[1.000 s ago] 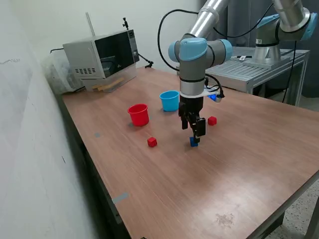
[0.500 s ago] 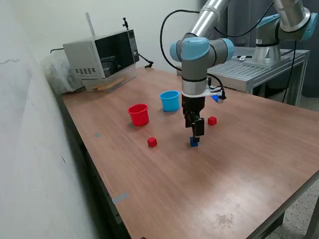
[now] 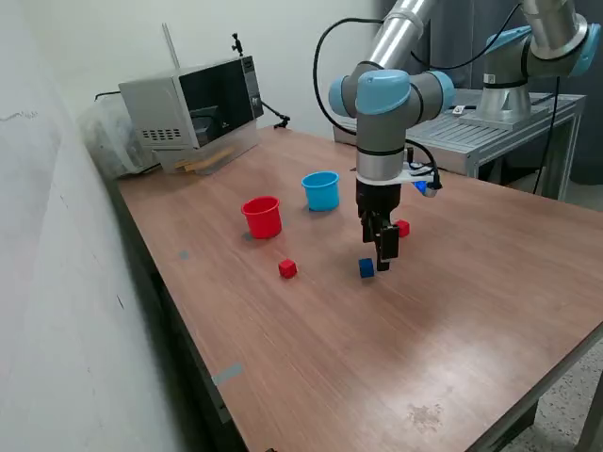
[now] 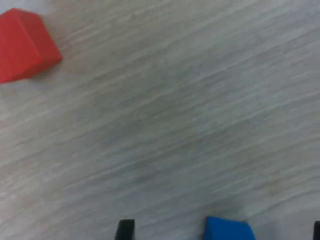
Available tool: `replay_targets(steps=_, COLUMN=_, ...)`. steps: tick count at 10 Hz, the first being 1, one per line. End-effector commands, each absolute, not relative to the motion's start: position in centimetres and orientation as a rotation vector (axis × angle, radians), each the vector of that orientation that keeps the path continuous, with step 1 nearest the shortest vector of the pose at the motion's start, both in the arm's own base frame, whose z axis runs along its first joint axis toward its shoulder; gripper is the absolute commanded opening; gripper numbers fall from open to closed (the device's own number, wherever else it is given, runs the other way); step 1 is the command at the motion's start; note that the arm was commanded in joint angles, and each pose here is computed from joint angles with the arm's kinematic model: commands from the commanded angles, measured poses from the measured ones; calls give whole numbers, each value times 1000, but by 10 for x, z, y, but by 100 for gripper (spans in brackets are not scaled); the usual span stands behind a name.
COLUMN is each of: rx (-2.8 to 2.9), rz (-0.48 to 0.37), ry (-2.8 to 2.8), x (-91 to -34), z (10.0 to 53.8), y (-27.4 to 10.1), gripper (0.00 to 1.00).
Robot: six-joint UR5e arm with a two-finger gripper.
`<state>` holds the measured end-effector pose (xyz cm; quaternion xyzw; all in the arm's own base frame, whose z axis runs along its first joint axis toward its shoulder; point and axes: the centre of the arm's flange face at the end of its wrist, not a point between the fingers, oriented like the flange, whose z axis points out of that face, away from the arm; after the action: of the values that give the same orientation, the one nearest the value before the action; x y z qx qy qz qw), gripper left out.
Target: Place red objects in the red bin, and blue objects in the blue bin.
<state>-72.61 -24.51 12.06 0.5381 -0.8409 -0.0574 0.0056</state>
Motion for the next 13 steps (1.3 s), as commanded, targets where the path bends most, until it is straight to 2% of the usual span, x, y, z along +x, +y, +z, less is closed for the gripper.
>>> replay_targets(steps=1, rx=1685, rz=-177, ry=-2621, x=-725, z=123, y=-252, gripper=100)
replay_targets(steps=13, rx=1652, rz=-208, ry=-2573, x=-731, z=127, y=-251, gripper=100)
